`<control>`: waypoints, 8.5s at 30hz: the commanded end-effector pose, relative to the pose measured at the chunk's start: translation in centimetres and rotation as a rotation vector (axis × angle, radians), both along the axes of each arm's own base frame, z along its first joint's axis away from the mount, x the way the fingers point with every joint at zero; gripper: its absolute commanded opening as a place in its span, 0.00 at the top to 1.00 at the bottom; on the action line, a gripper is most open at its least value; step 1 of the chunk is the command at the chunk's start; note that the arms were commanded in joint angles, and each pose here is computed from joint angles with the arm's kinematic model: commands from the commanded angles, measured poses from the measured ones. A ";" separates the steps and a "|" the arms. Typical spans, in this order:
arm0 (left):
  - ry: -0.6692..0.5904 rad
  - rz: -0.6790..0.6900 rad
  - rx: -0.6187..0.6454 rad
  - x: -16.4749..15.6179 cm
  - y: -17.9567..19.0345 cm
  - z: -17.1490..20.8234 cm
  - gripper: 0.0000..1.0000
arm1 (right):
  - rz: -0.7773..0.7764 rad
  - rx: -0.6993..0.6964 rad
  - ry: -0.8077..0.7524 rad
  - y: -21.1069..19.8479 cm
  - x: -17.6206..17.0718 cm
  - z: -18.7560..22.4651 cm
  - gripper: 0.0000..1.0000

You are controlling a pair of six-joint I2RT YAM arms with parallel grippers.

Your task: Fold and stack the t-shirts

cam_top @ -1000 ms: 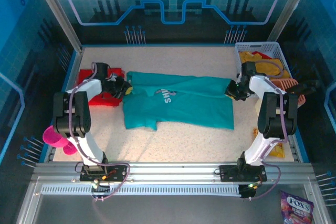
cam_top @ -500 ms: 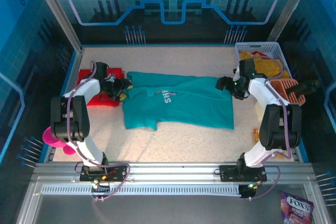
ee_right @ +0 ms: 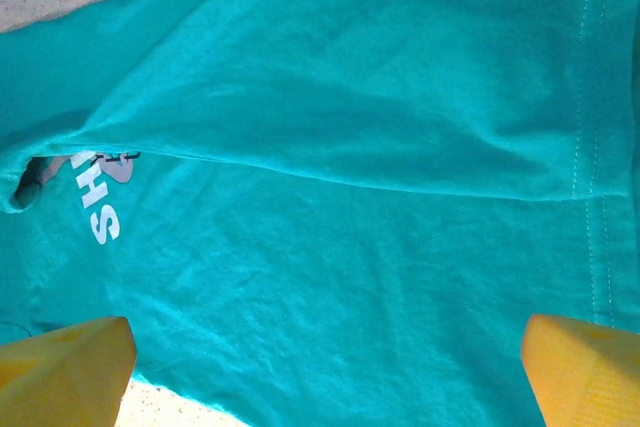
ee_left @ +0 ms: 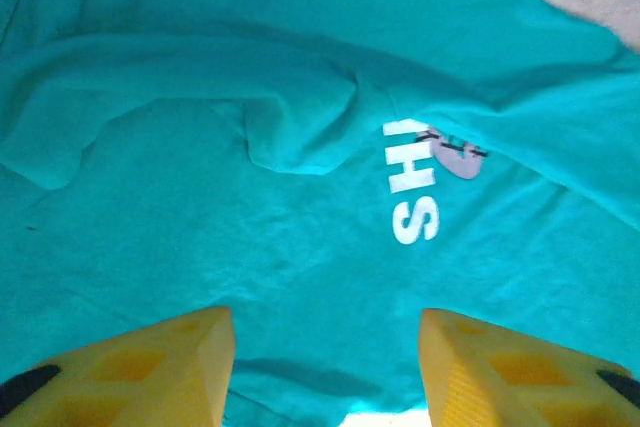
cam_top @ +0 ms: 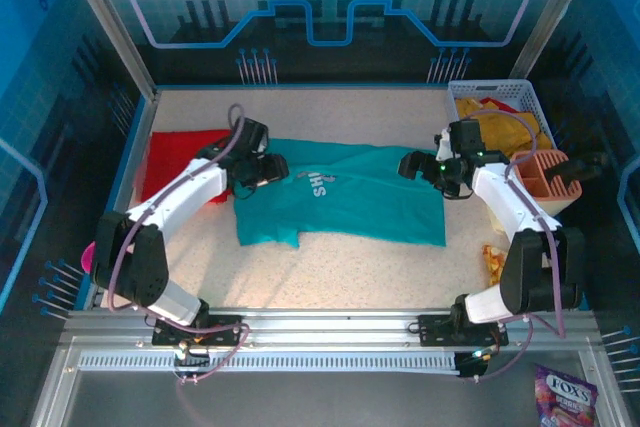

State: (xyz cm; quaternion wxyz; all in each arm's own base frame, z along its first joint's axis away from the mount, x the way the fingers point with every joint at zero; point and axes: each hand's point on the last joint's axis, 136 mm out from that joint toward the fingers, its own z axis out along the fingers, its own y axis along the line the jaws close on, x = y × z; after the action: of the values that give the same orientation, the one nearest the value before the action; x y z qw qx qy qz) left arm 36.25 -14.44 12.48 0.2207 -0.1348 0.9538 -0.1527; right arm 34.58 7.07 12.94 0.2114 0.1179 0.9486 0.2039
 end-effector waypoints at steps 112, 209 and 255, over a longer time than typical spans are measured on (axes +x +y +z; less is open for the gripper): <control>0.245 -0.302 0.404 -2.8 -1.4 -0.7 0.43 | 0.067 0.075 0.083 1.5 -1.3 -1.9 0.02; 0.192 0.160 -0.151 -0.9 9.5 -0.1 0.60 | 0.041 0.045 0.114 1.4 0.6 -2.8 0.04; 0.164 -0.031 -0.161 2.1 2.0 -4.0 0.56 | 0.100 0.039 0.143 4.0 -0.3 -3.3 0.04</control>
State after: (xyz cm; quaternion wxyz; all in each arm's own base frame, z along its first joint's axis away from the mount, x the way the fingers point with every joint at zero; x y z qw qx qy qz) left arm 37.24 -12.86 5.23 0.0988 -0.1686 0.9588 -0.2061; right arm 34.76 10.93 8.86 0.1287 0.1001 0.9591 0.2314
